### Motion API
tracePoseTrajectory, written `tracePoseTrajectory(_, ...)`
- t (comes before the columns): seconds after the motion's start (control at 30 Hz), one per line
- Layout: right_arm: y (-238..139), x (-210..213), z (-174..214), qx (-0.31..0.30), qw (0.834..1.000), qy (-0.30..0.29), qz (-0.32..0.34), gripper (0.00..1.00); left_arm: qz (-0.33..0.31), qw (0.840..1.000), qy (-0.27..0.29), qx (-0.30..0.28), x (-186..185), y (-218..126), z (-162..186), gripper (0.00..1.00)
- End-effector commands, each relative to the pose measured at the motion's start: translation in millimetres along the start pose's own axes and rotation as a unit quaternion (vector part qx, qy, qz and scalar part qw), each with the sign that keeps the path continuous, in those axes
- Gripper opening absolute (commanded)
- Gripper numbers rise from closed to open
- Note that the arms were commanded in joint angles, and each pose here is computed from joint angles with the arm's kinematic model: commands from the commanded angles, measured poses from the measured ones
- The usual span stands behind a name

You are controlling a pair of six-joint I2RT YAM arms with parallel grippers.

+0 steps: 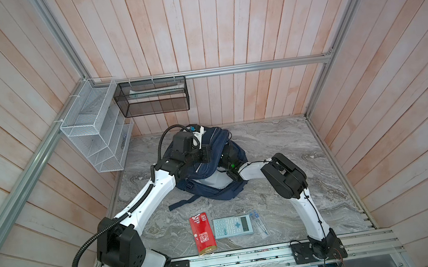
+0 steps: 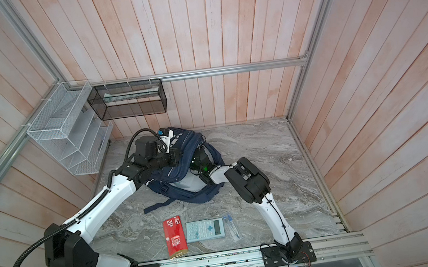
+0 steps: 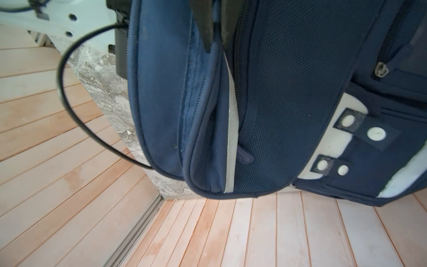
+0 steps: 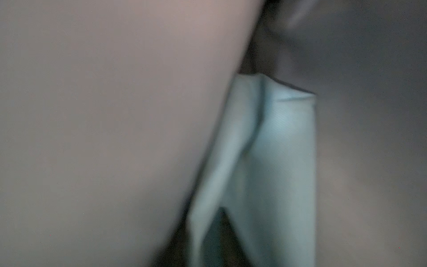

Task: Pack the student bag
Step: 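Push the light blue pouch down into the bag and open the right gripper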

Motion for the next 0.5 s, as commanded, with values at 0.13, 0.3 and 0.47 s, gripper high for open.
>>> tracePoseTrajectory(0.13,-77.0,19.5,-17.8,0.028,0.993,-0.089,0.077,0.71,0.024,0.998,-0.014,-0.063,-4.1,-11.1,-5.0,0.0)
tracePoseTrajectory(0.3,-112.5,4.5,-20.6,0.081,0.983,-0.106,0.123,0.76,0.028,0.998,-0.023,-0.055,-1.9,-5.5,2.9,0.0)
tracePoseTrajectory(0.47,-154.9,-3.3,-21.8,0.098,0.97,-0.134,0.179,0.77,0.039,0.997,-0.04,-0.053,-2.2,-3.0,9.2,0.0)
Point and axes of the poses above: each gripper's point midway between its finger pads, its own y axis out along the fingers, its own x axis along the line the jaws close on, z = x × y, the point moved 7 cm from there along -y, back along the fingers, and after that the axes turned 6 degrees about y, right-handed, at the moved point
